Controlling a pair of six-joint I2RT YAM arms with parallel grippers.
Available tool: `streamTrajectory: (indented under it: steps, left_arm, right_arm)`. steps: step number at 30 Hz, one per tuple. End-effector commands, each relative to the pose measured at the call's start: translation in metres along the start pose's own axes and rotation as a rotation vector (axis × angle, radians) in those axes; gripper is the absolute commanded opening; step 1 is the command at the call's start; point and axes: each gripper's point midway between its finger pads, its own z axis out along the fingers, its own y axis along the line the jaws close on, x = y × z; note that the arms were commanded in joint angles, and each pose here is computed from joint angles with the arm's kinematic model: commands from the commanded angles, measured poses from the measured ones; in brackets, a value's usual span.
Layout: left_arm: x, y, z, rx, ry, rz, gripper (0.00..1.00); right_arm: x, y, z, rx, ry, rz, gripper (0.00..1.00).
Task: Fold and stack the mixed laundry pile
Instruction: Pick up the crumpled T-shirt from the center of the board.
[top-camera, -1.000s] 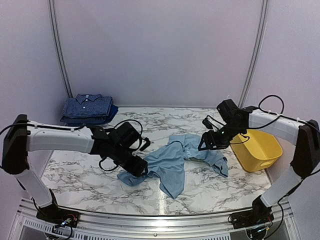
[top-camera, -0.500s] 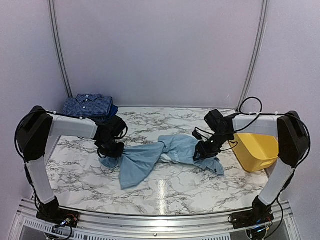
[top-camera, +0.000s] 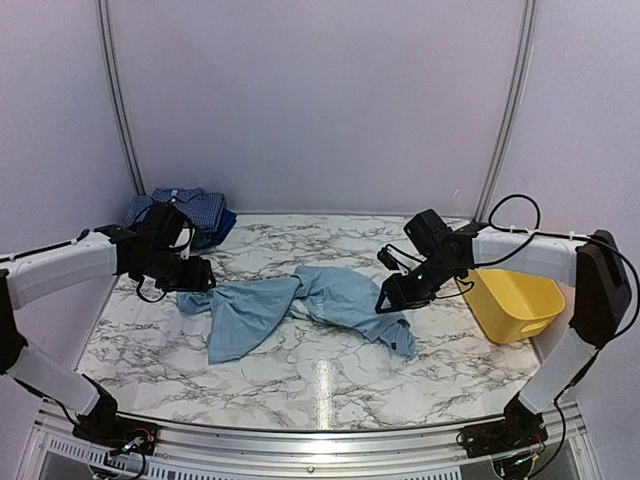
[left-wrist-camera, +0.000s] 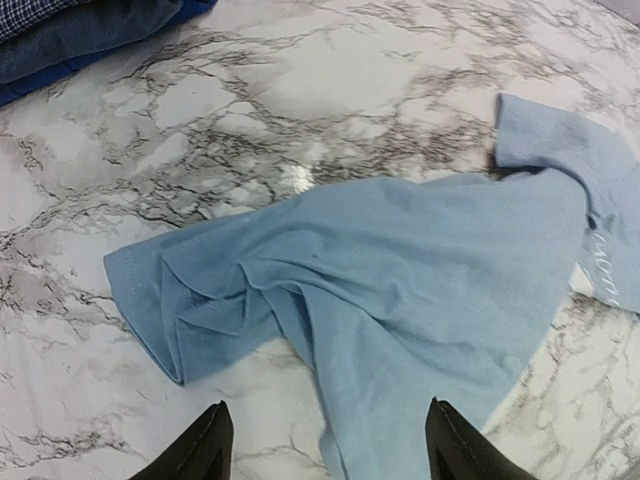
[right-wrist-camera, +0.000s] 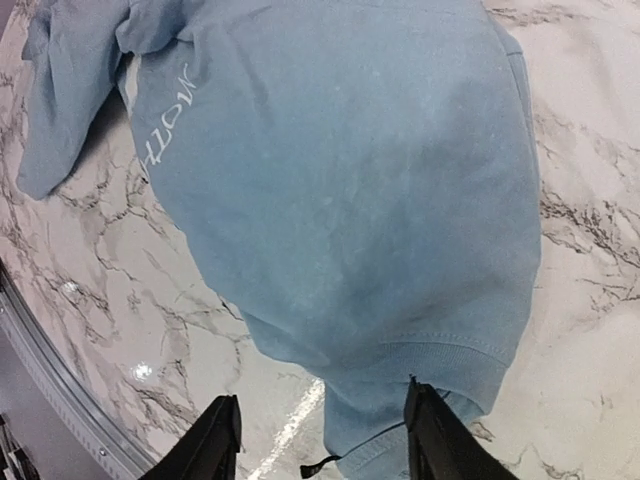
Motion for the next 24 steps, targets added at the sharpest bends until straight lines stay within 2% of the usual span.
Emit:
streamTrajectory:
  steps: [1,5,10,14,17,21,23,24]
  left_arm:
    - [0.069,-0.030,-0.004,0.093,0.155,-0.030,0.70]
    - [0.109,-0.037,0.004,0.075,0.221,-0.079,0.74]
    - [0.141,-0.036,0.025,-0.015,0.302,-0.037,0.83]
    - [0.153,-0.039,0.040,-0.073,0.335,-0.029,0.81]
    - [0.145,-0.042,0.046,-0.088,0.321,-0.035,0.63]
    - [0.107,-0.045,0.035,-0.077,0.238,-0.031,0.20]
    - [0.077,-0.046,0.022,-0.030,0.177,-0.067,0.04]
    - [0.059,-0.047,0.013,-0.001,0.138,-0.084,0.00]
  right_arm:
    - [-0.003,0.030,-0.008,-0.032,-0.024,-0.047,0.57]
    - [0.003,0.034,0.003,0.003,-0.004,-0.077,0.59]
    - [-0.002,0.036,0.024,0.046,0.012,-0.122,0.62]
    - [0.003,0.022,0.050,0.140,0.076,-0.161,0.64]
    - [0.002,0.007,0.060,0.213,0.095,-0.165,0.61]
    - [-0.013,0.002,0.046,0.290,0.074,-0.182,0.25]
    - [-0.032,0.003,0.025,0.325,0.019,-0.196,0.10]
    - [-0.044,0.007,0.011,0.326,-0.017,-0.202,0.05]
